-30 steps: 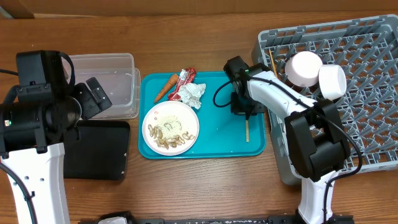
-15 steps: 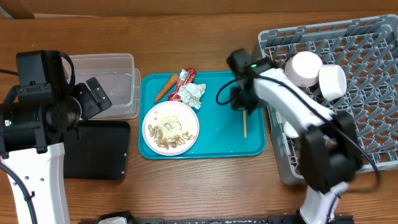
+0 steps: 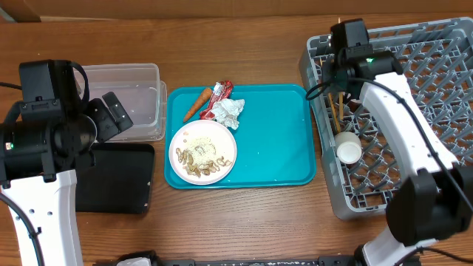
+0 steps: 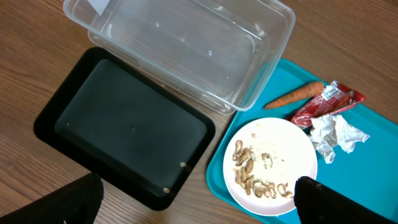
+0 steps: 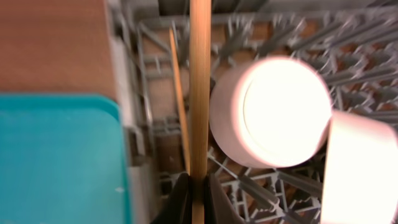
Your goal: Sort waste into correct bins and load items into the dishwasher
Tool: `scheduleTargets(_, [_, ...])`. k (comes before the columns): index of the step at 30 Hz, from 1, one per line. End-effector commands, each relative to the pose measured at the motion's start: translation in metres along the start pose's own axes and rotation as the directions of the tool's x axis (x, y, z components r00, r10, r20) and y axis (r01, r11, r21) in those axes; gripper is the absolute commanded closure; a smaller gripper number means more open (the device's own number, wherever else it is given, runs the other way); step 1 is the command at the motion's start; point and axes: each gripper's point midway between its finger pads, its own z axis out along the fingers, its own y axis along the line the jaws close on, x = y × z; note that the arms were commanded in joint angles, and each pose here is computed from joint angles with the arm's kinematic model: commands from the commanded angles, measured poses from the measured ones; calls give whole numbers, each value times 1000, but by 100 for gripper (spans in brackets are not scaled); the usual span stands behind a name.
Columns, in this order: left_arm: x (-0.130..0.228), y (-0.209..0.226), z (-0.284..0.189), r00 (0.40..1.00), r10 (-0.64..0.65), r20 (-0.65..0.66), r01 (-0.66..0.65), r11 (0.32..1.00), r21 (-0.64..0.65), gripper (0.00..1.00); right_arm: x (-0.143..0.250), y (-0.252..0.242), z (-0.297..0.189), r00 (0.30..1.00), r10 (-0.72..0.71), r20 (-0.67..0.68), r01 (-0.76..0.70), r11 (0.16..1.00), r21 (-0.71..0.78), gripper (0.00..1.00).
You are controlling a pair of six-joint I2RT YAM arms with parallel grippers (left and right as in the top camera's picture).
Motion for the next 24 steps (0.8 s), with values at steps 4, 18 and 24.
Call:
scheduleTargets(4, [-4,0,-1,1000,-19,11,19,1000,0,0,8,14,7,993,-113,-31,112,993,-44,75])
scheduleTargets(18, [-4,0,-1,1000,-19,11,19,1000,0,0,15,120,-110,988,-97,122,141,889,-435,47])
scheduleTargets(24, [-4,0,-1,1000,-19,11,19,1000,0,0,37,138,-115,999,-41,5,38,874,-485,47])
